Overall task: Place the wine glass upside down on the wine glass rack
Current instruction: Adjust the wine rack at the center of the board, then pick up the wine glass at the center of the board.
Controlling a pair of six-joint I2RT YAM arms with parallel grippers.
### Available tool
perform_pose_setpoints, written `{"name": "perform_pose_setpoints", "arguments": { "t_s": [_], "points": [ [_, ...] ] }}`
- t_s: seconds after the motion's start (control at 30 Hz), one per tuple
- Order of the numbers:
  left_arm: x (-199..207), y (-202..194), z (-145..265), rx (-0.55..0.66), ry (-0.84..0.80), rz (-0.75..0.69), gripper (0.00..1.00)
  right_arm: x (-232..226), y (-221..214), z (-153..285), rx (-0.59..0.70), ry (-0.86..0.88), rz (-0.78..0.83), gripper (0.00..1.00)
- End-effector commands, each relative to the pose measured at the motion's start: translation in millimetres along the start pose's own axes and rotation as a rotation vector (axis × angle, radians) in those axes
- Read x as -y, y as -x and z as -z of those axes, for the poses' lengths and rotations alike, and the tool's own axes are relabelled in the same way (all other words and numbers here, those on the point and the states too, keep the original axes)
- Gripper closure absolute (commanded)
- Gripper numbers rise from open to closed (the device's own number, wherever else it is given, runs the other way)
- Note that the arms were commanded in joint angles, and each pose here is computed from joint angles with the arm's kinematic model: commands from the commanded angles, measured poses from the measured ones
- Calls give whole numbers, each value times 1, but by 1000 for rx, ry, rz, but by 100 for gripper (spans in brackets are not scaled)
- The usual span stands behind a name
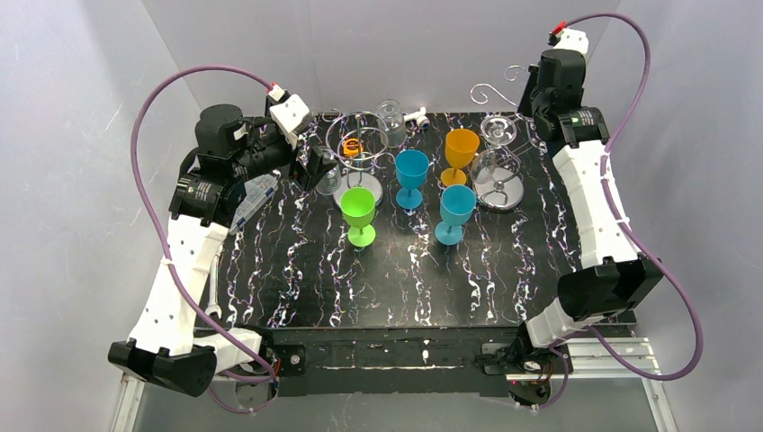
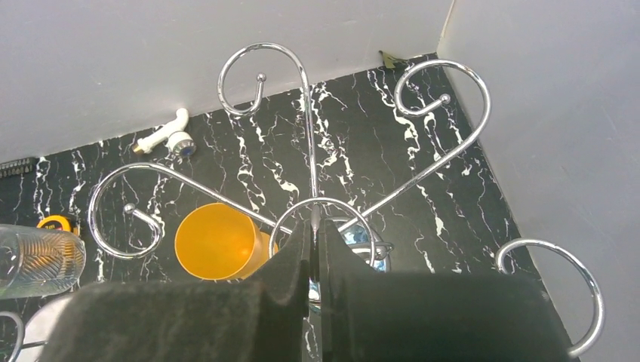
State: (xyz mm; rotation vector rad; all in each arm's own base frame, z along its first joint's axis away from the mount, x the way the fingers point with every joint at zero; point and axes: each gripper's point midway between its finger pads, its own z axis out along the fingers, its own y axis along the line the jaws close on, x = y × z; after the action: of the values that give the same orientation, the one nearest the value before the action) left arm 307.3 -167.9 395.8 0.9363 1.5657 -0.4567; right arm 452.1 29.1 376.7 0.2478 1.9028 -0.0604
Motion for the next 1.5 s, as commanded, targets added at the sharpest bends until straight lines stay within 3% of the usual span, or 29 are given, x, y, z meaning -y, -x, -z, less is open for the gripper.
{"name": "perform_pose_setpoints", "arguments": {
  "t_s": [0.0,0.23,0.53,1.07,1.13,1.3,1.47],
  "points": [
    [10,0,9,7,-22,2,2,5,62,46,191,-29,-83,99],
    [43,-36,6,-73,-148,53,3,15,52,45,169,-91,-98,99],
    [93,-91,-10,-212,-362,-65,1,20,63,50,163,-131,-137,99],
    [93,-150,-61,-381,-425,-240,4,22,39,40,108,-152,-104,98],
    [94,-154,-66,-385,-430,-258,10,22,38,41,108,-146,-105,91],
    [100,-163,-75,-399,-465,-297,19,20,37,47,103,-121,-112,54],
    [106,-174,-83,-422,-501,-332,31,22,43,60,121,-105,-114,40]
  ]
}}
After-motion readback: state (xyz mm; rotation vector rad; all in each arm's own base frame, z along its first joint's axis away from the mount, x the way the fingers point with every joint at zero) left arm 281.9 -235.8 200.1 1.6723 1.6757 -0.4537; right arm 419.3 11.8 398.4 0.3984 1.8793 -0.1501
